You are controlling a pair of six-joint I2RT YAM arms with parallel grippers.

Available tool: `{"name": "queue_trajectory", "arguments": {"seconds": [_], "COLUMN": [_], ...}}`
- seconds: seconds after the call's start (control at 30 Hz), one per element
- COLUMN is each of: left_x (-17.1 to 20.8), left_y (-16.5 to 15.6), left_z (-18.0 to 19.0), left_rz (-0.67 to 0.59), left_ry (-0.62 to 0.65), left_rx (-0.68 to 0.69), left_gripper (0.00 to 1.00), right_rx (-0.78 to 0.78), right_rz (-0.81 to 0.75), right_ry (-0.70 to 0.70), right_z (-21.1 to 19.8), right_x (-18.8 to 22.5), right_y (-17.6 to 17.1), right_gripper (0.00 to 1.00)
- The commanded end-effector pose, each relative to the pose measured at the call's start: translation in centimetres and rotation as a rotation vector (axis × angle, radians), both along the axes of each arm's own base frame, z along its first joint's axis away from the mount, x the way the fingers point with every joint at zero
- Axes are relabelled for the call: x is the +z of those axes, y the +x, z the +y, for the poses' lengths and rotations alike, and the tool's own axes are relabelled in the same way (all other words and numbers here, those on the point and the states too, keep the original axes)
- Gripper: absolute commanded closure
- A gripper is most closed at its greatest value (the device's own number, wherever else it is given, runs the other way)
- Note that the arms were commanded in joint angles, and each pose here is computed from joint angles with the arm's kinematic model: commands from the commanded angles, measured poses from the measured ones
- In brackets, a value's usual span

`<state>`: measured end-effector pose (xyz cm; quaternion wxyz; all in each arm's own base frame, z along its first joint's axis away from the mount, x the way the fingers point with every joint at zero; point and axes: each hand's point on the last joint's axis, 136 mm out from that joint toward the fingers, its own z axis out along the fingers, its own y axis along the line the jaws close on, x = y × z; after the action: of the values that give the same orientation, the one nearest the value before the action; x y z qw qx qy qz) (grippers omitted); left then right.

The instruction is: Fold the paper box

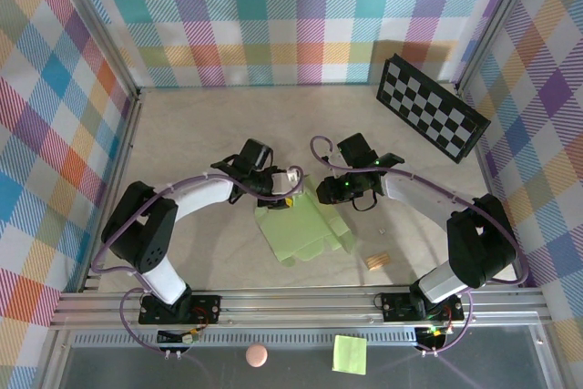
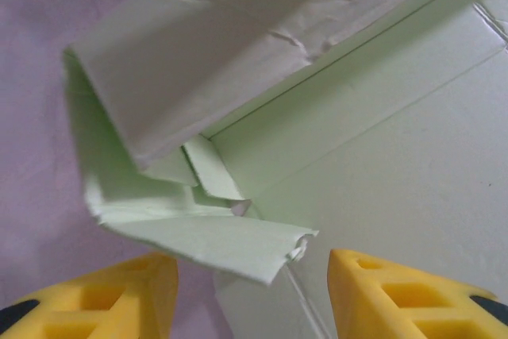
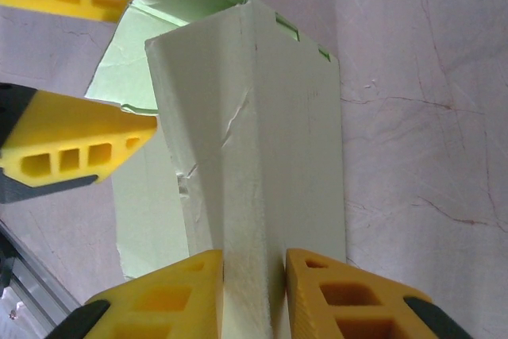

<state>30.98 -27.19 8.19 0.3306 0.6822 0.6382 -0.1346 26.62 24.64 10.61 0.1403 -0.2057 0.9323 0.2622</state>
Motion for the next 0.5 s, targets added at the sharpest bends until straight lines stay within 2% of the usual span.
{"name": "queue_trajectory", "arguments": {"seconds": [0.0, 0.27, 0.47], "left_x": [0.9, -0.8, -0.3], "left_y": [0.6, 2.6, 3.1], "left_z": [0.6, 0.1, -1.4], "left_rz": [-0.037, -0.026, 0.002], "left_ry": [-0.006, 0.004, -0.076], "left_rx": [-0.017, -0.023, -0.028], "left_gripper": [0.47, 0.47, 0.46], "right_rx": [0.006, 0.01, 0.022], "right_rz": [0.007, 0.002, 0.005], "right_ry": [-0.034, -0.033, -0.02], "right_z": [-0.5, -0.5, -0.2], "right_x": [-0.3, -0.1, -0.1], "right_y": [-0.1, -0.1, -0.1], "right_gripper": [0.74, 0.74, 0.74]}}
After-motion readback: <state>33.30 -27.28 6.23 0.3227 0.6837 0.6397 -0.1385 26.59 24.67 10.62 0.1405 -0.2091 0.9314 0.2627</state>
